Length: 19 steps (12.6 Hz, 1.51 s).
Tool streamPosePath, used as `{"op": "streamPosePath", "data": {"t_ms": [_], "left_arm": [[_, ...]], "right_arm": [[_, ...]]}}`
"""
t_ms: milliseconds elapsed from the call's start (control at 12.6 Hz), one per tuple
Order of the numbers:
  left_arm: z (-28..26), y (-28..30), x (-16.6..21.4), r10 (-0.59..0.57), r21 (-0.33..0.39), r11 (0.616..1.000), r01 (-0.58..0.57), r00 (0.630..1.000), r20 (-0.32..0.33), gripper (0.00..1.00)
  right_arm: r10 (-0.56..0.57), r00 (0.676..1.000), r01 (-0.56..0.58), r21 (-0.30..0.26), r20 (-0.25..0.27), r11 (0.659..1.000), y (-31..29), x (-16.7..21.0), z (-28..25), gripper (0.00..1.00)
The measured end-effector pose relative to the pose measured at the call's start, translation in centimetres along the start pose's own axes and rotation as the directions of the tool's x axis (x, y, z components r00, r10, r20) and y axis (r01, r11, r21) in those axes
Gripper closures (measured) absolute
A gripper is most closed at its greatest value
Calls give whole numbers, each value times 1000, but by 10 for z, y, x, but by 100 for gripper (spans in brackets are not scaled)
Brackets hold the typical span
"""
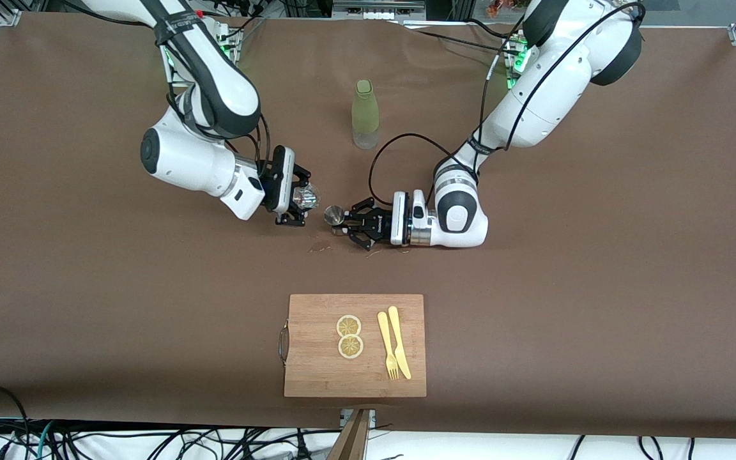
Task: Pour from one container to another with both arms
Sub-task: 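Tilt the glass cup with the right gripper, pouring liquid into the jigger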
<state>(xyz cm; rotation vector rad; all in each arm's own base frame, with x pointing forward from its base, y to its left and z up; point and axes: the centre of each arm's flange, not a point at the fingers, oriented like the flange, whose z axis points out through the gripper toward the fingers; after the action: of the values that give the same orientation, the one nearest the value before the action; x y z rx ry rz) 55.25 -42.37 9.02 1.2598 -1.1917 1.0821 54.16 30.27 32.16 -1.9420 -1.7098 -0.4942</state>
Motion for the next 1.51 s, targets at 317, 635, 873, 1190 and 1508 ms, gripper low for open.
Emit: {"op": "streamPosePath", "data": {"t_ms": [317,635,873,1190,1508], "left_arm": [[0,0,0,6,0,1000,-6,1000,0,80],[1,0,0,12,1,1000,-12,1000,1,80],[2,0,1,15,0,1000,-15,1000,1,80],[2,0,1,17,-1,1000,-17,1000,1,80],[2,0,1,21,-1,1000,-21,1000,1,80]], "right_arm": [[22,998,-20,-30,66,999,-1,4,9,80],[36,994,-33,-37,99,999,-5,8,25,80],[42,993,-37,-42,111,998,-8,13,30,80],[58,992,-53,-47,110,997,-7,14,30,80],[60,993,-54,-53,107,997,-6,15,29,80]]}}
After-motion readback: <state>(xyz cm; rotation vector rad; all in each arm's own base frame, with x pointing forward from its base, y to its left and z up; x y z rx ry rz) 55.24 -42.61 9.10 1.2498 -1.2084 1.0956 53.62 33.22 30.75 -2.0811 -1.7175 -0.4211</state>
